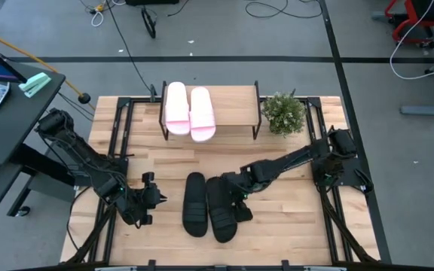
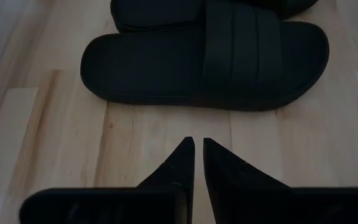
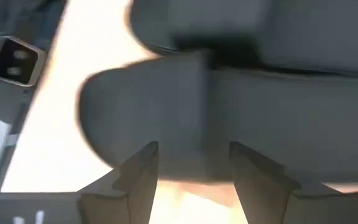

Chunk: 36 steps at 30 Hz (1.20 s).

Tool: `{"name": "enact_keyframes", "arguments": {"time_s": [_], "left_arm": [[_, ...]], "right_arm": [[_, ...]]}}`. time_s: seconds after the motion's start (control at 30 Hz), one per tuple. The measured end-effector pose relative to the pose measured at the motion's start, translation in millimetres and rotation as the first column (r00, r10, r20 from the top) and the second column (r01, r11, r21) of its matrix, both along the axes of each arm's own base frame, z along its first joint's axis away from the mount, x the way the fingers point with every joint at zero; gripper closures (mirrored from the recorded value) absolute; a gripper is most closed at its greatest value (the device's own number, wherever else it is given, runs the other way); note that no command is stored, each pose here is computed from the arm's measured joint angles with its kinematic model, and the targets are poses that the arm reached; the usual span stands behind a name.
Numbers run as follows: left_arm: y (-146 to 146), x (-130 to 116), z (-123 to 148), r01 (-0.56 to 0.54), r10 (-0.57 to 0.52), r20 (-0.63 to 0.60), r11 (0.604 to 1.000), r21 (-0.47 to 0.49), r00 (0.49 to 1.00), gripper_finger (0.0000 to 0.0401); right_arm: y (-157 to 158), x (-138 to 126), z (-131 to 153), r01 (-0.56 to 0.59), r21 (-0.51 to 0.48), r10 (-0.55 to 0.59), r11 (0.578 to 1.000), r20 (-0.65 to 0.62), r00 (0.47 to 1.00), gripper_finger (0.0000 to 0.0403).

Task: Pick and place slides into the shelf
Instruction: Put the right black slide on the shelf

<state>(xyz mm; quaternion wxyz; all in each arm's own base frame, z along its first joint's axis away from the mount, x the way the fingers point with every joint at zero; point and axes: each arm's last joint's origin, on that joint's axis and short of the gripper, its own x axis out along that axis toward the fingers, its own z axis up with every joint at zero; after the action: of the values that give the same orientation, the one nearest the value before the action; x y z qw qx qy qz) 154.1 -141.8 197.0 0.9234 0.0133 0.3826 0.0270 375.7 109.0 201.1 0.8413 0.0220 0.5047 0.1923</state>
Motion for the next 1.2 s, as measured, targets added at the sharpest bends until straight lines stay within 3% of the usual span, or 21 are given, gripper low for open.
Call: {"name": "enact_keyframes", "arguments": {"time_s": [0.13,0.23,0.5,0.73,1.2], "left_arm": [[0,1,1,-0.004,0.004,0.01,1.0,-0.001,1.0,0.0365],[-1,1,1,-0.005,0.005,0.017,1.0,-0.004,1.0,0.037],[-1,1,1,-0.003,0.003,0.023,1.0,0.001,1.0,0.0362],[-1,1,1,-0.001,0.001,0.022,1.0,0.005,1.0,0.0359],[-1,1,1,-0.009,0.009,0.025,1.0,-0.006,1.0,0.0358]], "right_arm": [[17,-6,0,-0.044,-0.053,0.045,0.998,0.006,0.999,0.0202],[13,-5,-1,-0.035,-0.082,0.035,0.996,0.008,0.999,0.0202],[-20,7,1,0.052,0.026,-0.052,0.998,0.008,0.999,0.0203],[-16,12,-4,0.032,0.106,-0.033,0.994,0.001,0.999,0.0202],[-16,18,-2,0.061,0.116,-0.071,0.991,0.081,0.994,0.0202]]}}
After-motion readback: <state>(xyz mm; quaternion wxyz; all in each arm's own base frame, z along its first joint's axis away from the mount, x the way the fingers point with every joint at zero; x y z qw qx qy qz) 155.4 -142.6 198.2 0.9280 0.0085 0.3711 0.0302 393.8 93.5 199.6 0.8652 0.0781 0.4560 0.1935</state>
